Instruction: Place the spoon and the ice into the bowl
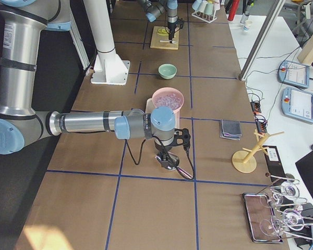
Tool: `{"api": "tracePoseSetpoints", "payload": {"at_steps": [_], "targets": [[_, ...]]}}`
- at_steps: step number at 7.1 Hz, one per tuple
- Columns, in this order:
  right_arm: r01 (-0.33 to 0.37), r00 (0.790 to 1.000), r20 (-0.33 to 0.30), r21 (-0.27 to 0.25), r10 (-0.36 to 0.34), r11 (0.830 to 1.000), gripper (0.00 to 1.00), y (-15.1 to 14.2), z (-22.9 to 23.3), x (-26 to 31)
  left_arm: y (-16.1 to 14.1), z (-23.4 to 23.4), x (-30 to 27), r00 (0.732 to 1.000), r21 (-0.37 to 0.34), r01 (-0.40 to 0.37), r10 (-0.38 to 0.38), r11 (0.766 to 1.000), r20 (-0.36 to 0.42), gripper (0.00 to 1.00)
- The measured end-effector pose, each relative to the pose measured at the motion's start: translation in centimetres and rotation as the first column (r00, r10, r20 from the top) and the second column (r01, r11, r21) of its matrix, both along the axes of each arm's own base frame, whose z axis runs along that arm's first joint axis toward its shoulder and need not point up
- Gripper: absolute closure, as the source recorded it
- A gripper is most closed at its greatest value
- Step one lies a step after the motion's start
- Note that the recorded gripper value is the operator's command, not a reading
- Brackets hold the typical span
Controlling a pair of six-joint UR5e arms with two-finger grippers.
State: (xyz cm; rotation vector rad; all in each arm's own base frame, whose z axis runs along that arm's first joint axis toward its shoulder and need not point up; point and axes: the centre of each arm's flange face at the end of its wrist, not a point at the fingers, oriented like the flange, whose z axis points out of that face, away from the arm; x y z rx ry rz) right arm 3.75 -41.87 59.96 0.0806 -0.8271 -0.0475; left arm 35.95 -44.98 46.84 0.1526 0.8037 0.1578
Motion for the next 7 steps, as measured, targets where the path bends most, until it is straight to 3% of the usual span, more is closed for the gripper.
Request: {"api": "tracePoseSetpoints", "payload": {"at_steps": [3,6,7], "targets": [[0.001,1.0,0.0,-0.003,-0.001,1.0,0.0,0.1,0.1,0.0,0.7,-0.4,0.4,1.0,0.002,-0.011,0.011,1.0,-0.005,0.14],[0.001,1.0,-0.001,-0.005,-0.001,1.0,0.0,0.2,0.3,0.0,1.2,-0.1,0.8,1.0,-0.002,-0.023,0.023,1.0,-0.002,0.51],[0.001,1.0,-0.001,-0.006,-0.001,1.0,0.0,0.2,0.3,0.0,1.2,-0.1,0.8,1.0,-0.002,-0.023,0.023,1.0,-0.002,0.73]]}}
